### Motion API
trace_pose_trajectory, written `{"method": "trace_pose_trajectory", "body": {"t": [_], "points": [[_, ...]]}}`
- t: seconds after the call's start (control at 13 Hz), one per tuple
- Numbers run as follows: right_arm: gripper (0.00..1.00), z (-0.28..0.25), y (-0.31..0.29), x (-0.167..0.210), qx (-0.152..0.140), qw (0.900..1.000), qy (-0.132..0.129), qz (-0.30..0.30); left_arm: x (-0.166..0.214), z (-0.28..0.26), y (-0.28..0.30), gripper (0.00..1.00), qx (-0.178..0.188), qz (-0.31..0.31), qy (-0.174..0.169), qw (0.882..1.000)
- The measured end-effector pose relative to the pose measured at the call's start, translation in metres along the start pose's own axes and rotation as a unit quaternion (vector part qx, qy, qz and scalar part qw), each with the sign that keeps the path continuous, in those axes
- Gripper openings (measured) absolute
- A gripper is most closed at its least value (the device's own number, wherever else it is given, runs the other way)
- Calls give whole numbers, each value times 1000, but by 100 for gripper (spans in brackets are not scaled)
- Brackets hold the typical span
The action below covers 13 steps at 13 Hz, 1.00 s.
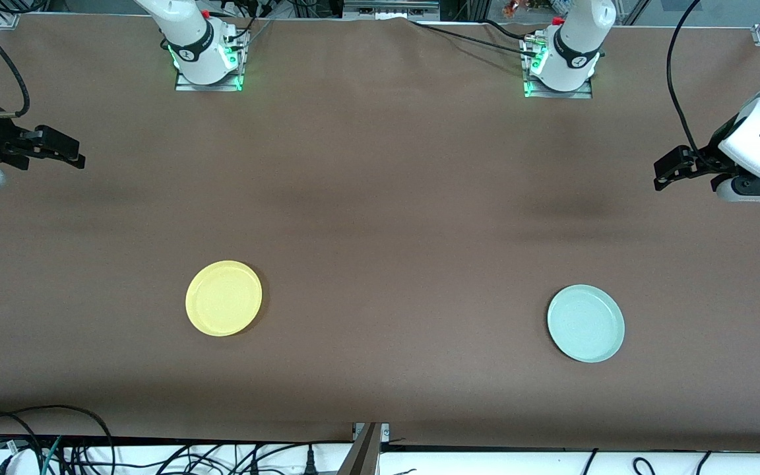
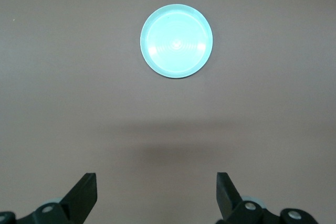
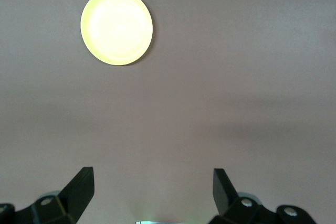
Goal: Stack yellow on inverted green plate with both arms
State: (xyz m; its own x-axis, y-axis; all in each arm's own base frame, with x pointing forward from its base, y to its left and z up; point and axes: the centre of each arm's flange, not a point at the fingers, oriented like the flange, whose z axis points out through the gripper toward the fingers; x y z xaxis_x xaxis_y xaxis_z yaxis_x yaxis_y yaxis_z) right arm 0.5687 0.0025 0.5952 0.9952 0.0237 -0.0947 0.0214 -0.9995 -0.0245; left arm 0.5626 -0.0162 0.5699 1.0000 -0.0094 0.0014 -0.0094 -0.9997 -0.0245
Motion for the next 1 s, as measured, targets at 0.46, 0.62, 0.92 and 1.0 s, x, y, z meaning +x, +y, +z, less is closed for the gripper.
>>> {"method": "trace_pose_trajectory", "body": {"t": [0.46,0.62,0.92,1.0], "points": [[100,0,0,0,0,1000,0,0,2,1,2,100,0,5,-1,1000],[100,-1,0,1,0,1000,6,0,3,11,2,100,0,5,-17,1000],[100,-4,-1,4,0,1000,20,-1,44,64,-13,100,-3,59,-54,997],[100,-5,-1,3,0,1000,22,-1,68,83,-24,100,-5,82,-57,995]]}}
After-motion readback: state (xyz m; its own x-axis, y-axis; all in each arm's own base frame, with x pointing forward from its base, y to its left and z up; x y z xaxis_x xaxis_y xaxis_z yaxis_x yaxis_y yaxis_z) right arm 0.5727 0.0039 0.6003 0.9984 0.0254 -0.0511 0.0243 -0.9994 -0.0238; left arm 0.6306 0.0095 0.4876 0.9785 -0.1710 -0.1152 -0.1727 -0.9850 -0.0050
